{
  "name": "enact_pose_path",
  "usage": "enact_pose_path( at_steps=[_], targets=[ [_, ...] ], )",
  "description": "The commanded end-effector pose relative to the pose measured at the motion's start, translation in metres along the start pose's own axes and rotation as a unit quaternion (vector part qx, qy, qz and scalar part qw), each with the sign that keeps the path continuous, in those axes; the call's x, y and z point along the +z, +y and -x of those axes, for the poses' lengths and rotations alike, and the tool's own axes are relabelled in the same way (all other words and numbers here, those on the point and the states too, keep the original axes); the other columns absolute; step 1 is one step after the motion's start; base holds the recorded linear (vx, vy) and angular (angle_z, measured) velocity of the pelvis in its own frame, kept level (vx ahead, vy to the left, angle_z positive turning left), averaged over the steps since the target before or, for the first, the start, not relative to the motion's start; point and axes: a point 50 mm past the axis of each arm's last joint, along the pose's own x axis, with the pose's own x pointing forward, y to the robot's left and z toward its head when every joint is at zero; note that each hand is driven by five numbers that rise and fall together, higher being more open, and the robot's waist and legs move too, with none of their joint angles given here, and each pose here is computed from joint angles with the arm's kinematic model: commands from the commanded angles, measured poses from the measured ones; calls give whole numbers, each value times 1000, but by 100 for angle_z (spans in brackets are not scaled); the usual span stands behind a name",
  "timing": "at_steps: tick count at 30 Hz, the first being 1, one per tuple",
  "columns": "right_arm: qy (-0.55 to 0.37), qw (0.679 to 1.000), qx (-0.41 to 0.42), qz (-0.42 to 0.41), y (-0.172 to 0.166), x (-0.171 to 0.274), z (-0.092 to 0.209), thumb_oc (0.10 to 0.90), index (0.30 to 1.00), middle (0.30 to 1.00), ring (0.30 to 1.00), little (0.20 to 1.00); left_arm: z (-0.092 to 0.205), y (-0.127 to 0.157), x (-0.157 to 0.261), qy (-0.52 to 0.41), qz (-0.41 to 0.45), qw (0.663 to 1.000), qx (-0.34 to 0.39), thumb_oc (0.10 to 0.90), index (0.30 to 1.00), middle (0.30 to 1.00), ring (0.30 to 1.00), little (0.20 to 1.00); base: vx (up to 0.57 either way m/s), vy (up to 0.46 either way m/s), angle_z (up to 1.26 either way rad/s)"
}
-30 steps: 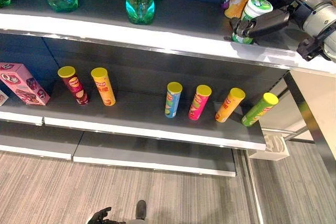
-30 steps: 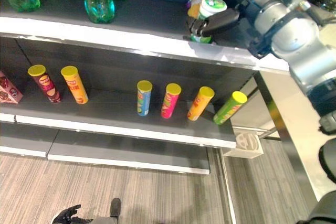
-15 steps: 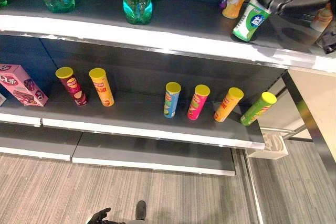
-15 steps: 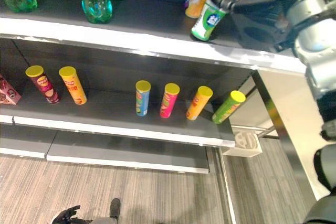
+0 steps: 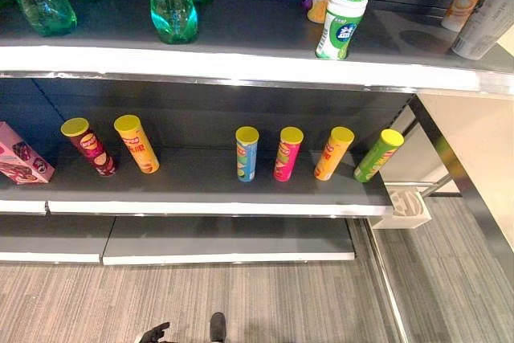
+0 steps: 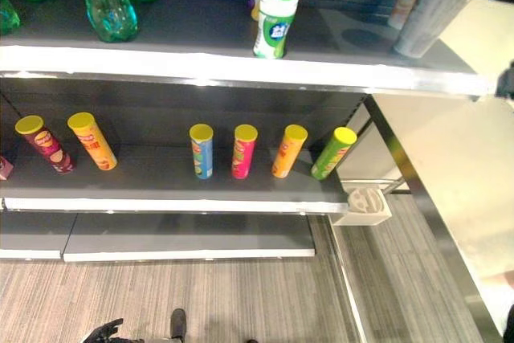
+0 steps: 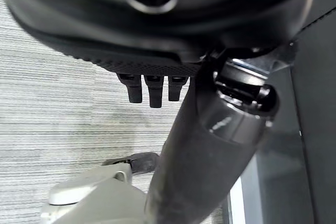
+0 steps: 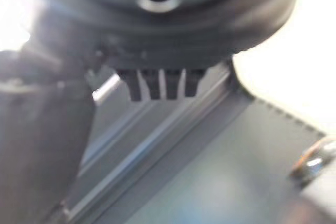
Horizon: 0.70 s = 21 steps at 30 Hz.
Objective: Put the goods on the table back onto the shelves and tidy them up.
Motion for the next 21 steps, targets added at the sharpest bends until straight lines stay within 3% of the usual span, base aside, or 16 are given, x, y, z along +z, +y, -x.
enact_pose_path(
  at_steps=[1, 11, 21],
  targets=[
    [-119, 989, -86, 6, -27, 44, -19, 800, 900, 900, 900, 900, -4, 11, 29, -57, -35, 998, 14, 800, 900, 900, 900, 900, -24, 101, -38],
    [-77, 989, -113, 63, -34, 29, 31, 800, 900, 900, 900, 900, -3, 21, 67, -126, -70, 989, 17, 800, 900, 900, 900, 900, -80, 73, -57],
    [-11, 995, -80, 59, -13, 4, 30, 800, 900, 900, 900, 900, 0, 32, 69, -134, -49, 989, 28, 800, 900, 900, 900, 900, -73, -163, -107]
  ],
)
